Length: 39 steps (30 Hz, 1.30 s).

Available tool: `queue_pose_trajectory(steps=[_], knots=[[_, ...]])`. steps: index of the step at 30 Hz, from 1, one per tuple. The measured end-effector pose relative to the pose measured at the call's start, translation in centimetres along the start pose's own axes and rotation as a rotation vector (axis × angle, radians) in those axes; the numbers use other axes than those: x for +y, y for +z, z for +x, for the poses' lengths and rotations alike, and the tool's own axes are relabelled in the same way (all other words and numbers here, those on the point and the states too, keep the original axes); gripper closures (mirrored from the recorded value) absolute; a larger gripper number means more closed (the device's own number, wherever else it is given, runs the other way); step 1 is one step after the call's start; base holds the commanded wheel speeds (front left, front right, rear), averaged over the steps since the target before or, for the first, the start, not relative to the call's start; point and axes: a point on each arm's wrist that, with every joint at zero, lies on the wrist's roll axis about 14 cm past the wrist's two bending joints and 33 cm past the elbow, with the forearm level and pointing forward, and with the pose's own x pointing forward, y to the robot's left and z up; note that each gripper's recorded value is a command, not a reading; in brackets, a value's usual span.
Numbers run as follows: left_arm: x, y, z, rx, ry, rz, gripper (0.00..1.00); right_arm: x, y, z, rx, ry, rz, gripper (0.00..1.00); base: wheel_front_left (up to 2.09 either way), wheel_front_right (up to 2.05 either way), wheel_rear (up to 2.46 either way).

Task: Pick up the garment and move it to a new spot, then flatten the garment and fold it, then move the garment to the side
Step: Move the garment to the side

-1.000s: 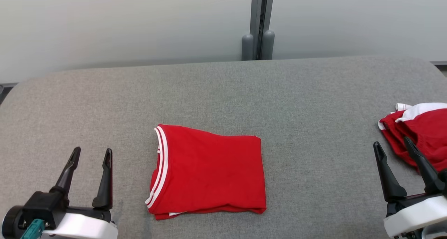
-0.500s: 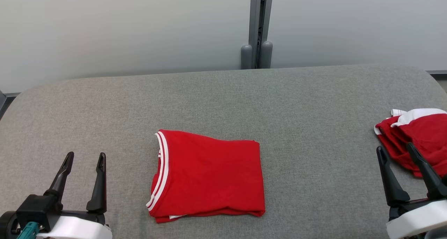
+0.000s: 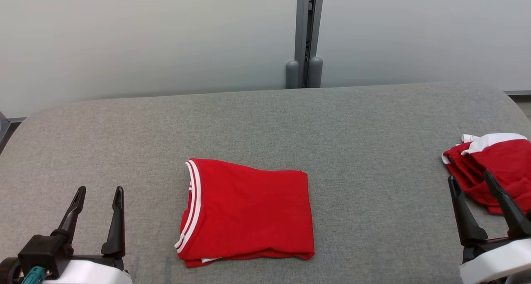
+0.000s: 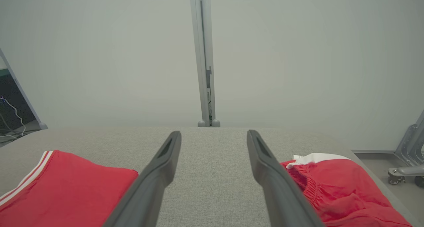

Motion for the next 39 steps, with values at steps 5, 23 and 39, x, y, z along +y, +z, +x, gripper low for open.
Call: queue_pose_trajectory(steps=[5, 23, 39], knots=[[0.1, 0.0, -0.1, 0.002, 0.003, -0.002, 0.00, 0.0, -0.1, 0.0, 0.004, 0.001, 0.007, 0.00, 0.00, 0.00, 0.00], [1.3, 0.4, -0.4, -0.019, 0.048, -0.006, 0.00, 0.5, -0.8, 0.6, 0.021, 0.015, 0.021, 0.00, 0.00, 0.00, 0.00], [3.2, 2.8, 0.7, -0.121, 0.104, -0.004, 0.00, 6.3, -5.3, 5.7, 0.149, 0.199, 0.060, 0.00, 0.00, 0.00, 0.00]])
